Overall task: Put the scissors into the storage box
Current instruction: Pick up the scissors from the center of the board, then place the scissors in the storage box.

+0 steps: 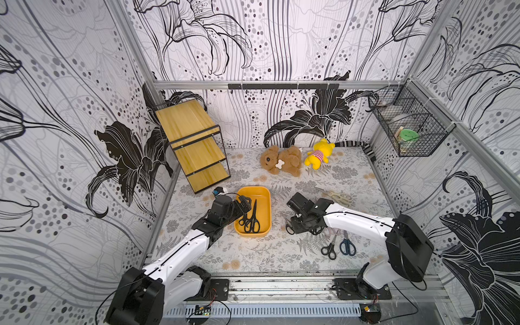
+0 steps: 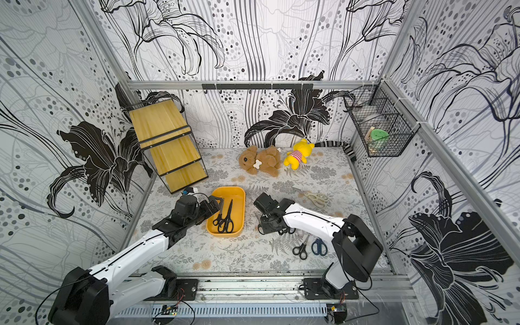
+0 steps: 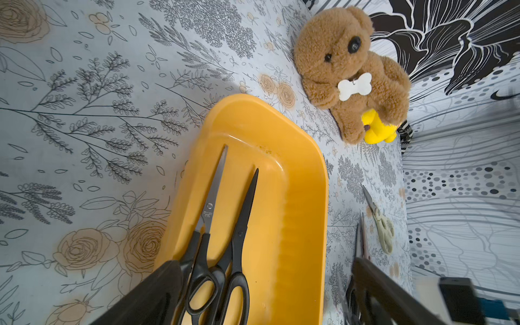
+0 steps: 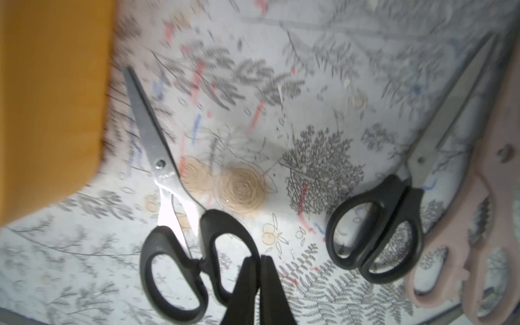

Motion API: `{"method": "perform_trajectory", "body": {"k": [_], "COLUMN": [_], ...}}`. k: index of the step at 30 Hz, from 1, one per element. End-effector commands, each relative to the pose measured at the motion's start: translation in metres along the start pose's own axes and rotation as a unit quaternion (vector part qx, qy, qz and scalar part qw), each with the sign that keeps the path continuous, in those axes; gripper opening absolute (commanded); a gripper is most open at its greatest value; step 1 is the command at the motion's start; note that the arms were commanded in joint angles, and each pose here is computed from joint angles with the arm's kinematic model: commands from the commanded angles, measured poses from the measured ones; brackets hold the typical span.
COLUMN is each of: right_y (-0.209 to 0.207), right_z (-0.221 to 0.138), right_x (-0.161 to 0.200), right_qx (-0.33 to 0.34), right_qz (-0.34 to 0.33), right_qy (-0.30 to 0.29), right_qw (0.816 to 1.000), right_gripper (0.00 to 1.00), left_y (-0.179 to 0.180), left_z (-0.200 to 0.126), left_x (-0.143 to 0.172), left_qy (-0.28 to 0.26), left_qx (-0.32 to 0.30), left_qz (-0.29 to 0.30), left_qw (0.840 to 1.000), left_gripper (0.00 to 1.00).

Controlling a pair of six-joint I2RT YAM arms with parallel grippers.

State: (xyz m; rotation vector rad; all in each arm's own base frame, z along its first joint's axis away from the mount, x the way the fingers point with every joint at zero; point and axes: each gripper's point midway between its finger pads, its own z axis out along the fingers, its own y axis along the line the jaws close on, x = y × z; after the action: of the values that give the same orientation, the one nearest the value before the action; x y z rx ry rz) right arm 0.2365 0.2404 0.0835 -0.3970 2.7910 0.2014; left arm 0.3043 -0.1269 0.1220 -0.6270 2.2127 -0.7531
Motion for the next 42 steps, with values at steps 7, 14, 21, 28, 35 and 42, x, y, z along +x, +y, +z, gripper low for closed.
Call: {"method": "perform_trajectory", "body": {"k": [7,14,21,28,35,42], "right_y": [0.046,0.115,0.145,0.139,0.136,0.144], "right_z": [-0.046,-0.027,0.011,0.047,0.071,0.080], "right_x": [-0.065,-0.088,-0.078,-0.068,-0.061,-0.062], "right_qx": [-0.056,-0.094,-0.110,-0.053,-0.012,-0.015], "right_qz": [0.036,0.041,0.103,0.132,0.134,0.121], "right_qy": [-0.076,-0.093,-0.084,-0.058,-0.040,-0.030], "right_qw": [0.995,0.990,0.985,0.988,0.990,0.992], "right_gripper": [0.00,0.00,0.00,0.00,0.00,0.02], "left_y": [0.027,0.053,0.062,0.066,0.066,0.064], "left_z": [-0.005,-0.006,-0.009,-0.010,-0.011,-0.010], "left_x": [-0.011,-0.015,-0.019,-0.021,-0.019,-0.021], "left_qy": [-0.027,-0.031,-0.036,-0.038,-0.036,-0.035], "left_qx": [0.027,0.022,0.018,0.014,0.019,0.017], "left_qz": [-0.069,-0.101,-0.106,-0.106,-0.108,-0.088], "left_qw": [0.997,0.994,0.994,0.994,0.993,0.995], "left_gripper": [0.99,0.98,0.98,0.98,0.98,0.98]}}
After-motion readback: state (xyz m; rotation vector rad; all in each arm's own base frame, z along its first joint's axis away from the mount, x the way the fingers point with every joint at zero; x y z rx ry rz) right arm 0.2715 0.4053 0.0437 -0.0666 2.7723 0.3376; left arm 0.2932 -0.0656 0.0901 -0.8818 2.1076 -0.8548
